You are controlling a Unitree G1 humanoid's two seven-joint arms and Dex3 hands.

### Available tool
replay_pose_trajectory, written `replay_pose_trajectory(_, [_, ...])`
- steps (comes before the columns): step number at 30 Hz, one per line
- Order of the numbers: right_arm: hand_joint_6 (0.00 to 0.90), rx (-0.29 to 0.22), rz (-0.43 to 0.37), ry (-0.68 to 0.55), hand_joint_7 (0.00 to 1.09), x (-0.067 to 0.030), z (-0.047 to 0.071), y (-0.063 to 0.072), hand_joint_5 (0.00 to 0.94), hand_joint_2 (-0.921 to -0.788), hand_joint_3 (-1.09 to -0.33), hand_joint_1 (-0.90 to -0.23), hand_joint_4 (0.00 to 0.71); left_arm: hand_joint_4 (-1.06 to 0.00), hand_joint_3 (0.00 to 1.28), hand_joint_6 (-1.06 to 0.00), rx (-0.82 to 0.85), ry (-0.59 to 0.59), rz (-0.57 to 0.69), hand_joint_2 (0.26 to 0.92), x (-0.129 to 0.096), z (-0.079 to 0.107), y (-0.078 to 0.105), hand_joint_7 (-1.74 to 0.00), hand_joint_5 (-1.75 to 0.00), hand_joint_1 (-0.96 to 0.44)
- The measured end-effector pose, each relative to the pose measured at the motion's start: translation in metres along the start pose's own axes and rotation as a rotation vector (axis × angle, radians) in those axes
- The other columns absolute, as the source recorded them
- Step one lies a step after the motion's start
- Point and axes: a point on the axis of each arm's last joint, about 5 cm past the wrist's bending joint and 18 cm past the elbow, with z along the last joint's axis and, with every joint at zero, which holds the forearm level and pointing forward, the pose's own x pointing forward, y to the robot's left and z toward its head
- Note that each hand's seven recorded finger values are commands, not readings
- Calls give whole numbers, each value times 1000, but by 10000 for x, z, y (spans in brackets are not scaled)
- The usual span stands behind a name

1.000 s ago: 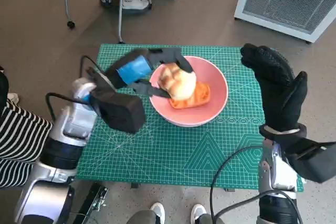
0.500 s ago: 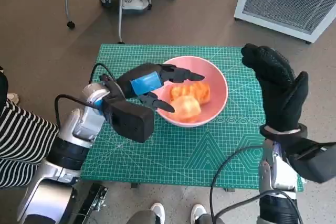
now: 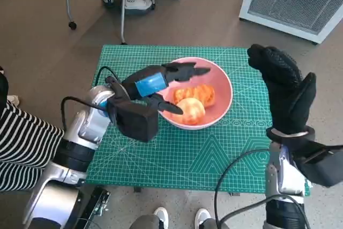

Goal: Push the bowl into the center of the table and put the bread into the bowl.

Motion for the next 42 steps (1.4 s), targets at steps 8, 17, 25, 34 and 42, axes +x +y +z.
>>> replay_pose_trajectory(8, [139,-10,-4,-10,366,33,47,-9,3,-921,-710,-679,200,-53,105,-187,-244,-50,123,920,-86,-57,157,0,0,-576])
replay_pose_trajectory(17, [138,-23,-7,-43,368,158,129,-15,5,-921,-710,-689,205,-43,283,-190,-578,-235,333,921,-128,-50,202,-3,0,-639])
replay_pose_trajectory(25, [133,-37,4,-90,367,324,204,15,6,-921,-709,-699,210,-33,411,-204,-808,-441,436,921,-85,-38,-15,-15,0,-661])
replay_pose_trajectory(34, [136,-50,17,-103,368,408,225,33,3,-921,-704,-690,208,-54,468,-214,-720,-520,514,921,-118,-95,-111,-34,-11,-669])
replay_pose_trajectory(42, [135,-49,20,-103,368,417,212,33,2,-921,-697,-688,207,-74,486,-215,-702,-548,538,921,-118,-100,-146,-47,-20,-679])
